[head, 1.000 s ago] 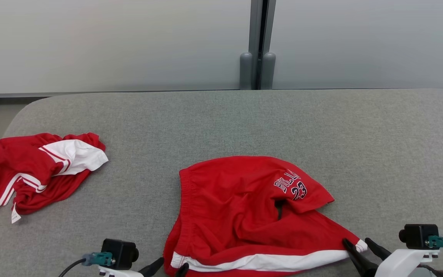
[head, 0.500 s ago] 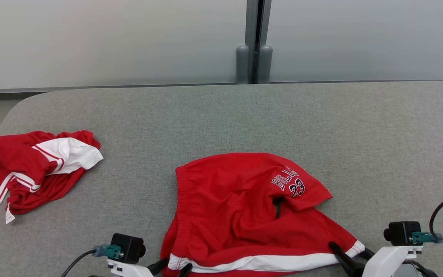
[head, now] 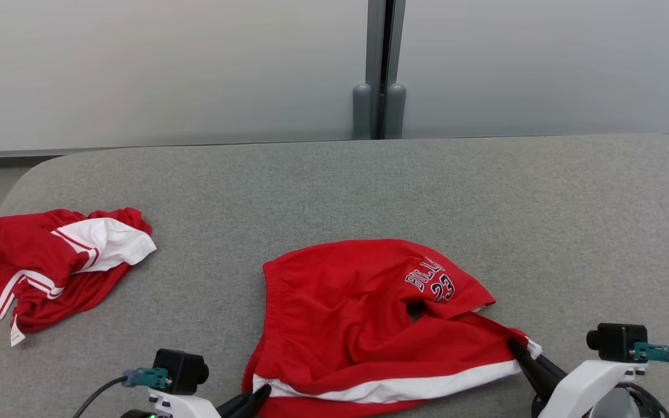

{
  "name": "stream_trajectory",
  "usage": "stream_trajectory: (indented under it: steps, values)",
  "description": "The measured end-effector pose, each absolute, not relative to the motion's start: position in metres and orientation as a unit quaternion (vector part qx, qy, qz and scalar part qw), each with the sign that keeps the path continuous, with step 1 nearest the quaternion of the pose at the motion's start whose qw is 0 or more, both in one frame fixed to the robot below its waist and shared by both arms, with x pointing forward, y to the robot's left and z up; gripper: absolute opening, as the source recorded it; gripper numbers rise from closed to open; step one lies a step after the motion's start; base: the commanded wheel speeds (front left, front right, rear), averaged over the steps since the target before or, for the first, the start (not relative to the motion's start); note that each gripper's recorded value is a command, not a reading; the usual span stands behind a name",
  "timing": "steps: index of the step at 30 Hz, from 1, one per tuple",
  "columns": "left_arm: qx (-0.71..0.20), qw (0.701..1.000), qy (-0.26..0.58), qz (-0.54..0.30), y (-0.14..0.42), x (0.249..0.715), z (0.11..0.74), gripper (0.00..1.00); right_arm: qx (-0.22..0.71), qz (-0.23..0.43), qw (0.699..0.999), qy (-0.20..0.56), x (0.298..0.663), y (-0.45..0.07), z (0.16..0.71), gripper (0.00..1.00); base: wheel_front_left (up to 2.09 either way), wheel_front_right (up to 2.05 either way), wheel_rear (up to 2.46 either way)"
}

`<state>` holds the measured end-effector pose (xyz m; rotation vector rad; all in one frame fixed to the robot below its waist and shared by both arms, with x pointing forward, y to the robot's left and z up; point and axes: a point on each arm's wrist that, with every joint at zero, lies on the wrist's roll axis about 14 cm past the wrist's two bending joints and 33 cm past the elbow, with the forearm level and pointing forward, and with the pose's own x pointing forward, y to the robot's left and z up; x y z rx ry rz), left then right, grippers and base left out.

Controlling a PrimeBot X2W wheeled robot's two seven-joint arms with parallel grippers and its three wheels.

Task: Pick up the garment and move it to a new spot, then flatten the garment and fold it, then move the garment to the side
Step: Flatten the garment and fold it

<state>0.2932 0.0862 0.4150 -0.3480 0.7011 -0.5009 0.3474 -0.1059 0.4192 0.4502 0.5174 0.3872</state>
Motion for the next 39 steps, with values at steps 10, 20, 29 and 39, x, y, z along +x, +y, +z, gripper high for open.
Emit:
stream_trajectory:
  steps: [10, 20, 29, 39]
  values:
    - [-0.164, 0.924, 0.241, -0.249, 0.098, 0.316, 0.468, 0.00, 0.276, 0.192, 0.927, 0.168, 0.357, -0.114, 0.468, 0.00, 0.00, 0.00, 0.00]
    - [-0.090, 0.947, 0.141, -0.273, 0.101, 0.406, 0.532, 0.00, 0.291, 0.209, 0.927, 0.106, 0.422, -0.115, 0.514, 0.00, 0.00, 0.00, 0.00]
    - [-0.004, 0.953, 0.103, -0.284, 0.100, 0.525, 0.562, 0.00, 0.299, 0.218, 0.929, -0.003, 0.536, -0.117, 0.589, 0.00, 0.00, 0.00, 0.00]
    - [-0.021, 0.966, 0.010, -0.257, 0.100, 0.636, 0.611, 0.00, 0.272, 0.207, 0.932, -0.123, 0.630, -0.133, 0.669, 0.00, 0.00, 0.00, 0.00]
